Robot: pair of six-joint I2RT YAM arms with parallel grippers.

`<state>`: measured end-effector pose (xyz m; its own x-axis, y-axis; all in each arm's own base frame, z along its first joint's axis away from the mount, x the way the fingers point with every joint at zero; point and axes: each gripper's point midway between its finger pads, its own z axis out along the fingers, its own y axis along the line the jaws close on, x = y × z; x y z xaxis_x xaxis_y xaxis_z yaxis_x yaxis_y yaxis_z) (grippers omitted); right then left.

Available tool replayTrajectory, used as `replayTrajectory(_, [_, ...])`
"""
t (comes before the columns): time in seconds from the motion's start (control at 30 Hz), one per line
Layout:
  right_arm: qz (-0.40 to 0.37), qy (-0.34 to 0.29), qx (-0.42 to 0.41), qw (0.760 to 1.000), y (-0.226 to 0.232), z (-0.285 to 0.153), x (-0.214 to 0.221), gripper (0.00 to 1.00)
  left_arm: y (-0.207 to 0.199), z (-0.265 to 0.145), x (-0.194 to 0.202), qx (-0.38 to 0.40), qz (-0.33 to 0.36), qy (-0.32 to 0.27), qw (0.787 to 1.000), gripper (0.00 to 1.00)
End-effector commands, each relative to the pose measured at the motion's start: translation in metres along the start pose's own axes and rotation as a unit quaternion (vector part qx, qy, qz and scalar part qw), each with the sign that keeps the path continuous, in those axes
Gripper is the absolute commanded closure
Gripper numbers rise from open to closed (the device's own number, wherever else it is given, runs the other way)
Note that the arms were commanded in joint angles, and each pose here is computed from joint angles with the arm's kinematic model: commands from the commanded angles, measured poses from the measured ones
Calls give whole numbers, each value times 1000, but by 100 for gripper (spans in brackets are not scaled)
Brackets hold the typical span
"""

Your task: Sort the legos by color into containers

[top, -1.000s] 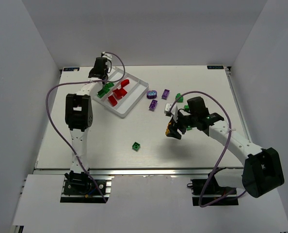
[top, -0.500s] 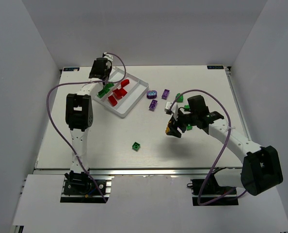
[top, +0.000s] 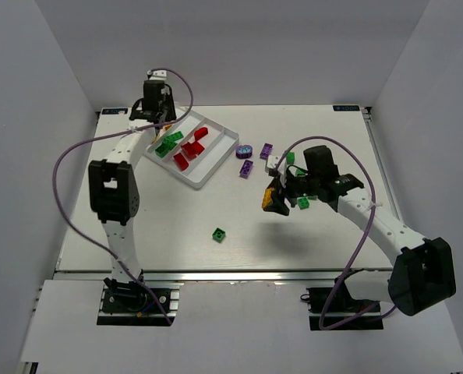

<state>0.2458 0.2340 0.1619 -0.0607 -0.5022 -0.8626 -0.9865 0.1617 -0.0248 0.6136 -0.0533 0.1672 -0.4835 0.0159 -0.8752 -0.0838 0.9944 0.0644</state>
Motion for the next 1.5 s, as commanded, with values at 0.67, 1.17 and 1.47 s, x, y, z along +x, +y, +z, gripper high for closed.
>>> replayTrajectory(0.67, [-142, -263, -3, 954, 36, -40, -146, 100, -188, -420, 39, 644, -310, -29, 699, 27])
replayTrajectory(1.17, [-152, -281, 13, 948, 46, -38, -164, 100, -214, -449, 53, 705, -309, 32, 637, 22])
replayTrajectory(1.47, [-160, -289, 11, 944, 50, -37, -169, 99, -218, -444, 63, 699, -312, 50, 642, 23])
